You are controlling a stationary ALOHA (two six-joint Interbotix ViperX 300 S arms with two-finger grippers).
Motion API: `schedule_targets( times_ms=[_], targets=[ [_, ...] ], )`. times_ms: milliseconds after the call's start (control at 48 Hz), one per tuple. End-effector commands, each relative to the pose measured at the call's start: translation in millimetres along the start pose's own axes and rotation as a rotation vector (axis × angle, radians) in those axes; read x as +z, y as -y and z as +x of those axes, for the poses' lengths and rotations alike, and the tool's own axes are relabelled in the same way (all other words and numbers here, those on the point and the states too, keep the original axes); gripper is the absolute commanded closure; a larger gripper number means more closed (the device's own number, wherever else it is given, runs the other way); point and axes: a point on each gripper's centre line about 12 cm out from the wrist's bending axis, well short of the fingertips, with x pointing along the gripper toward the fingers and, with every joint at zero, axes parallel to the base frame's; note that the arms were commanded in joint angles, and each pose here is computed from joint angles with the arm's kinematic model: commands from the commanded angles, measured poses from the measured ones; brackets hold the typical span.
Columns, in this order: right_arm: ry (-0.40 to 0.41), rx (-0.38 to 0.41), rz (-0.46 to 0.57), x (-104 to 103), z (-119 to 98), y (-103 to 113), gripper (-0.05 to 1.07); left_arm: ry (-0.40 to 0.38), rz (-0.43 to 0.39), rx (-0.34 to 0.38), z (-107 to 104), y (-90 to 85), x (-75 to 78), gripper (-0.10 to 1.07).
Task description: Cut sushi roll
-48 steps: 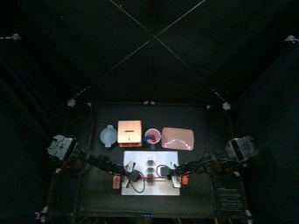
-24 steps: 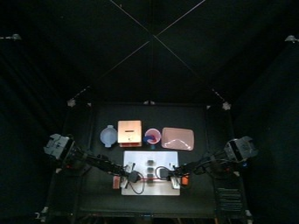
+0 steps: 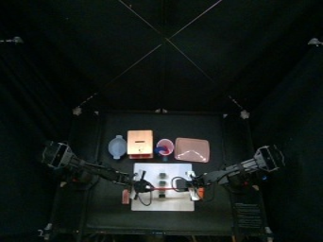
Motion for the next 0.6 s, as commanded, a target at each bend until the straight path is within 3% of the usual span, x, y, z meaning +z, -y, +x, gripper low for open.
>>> schedule_targets(
  times_ms=[0, 208, 500, 583],
  targets=[
    [0.014, 0.002, -0.008, 5, -11, -1, 0.71, 0.062, 0.000, 0.022, -5, -4.8, 11.4, 0.31],
    [0.027, 0.008, 0.003, 6, -23, -2, 0.71, 0.139, -0.024, 0.059, -10, -9.7, 18.2, 0.11],
    [0.077, 0.039, 0.064, 6, -63, -1, 0.70, 0.163, -0.025, 0.069, -14, -10.3, 17.5, 0.10],
    [0.056, 0.044, 0.165, 2, -69, 2, 0.70, 0.162, -0.032, 0.072, -14, -10.3, 15.1, 0.10]
  ],
)
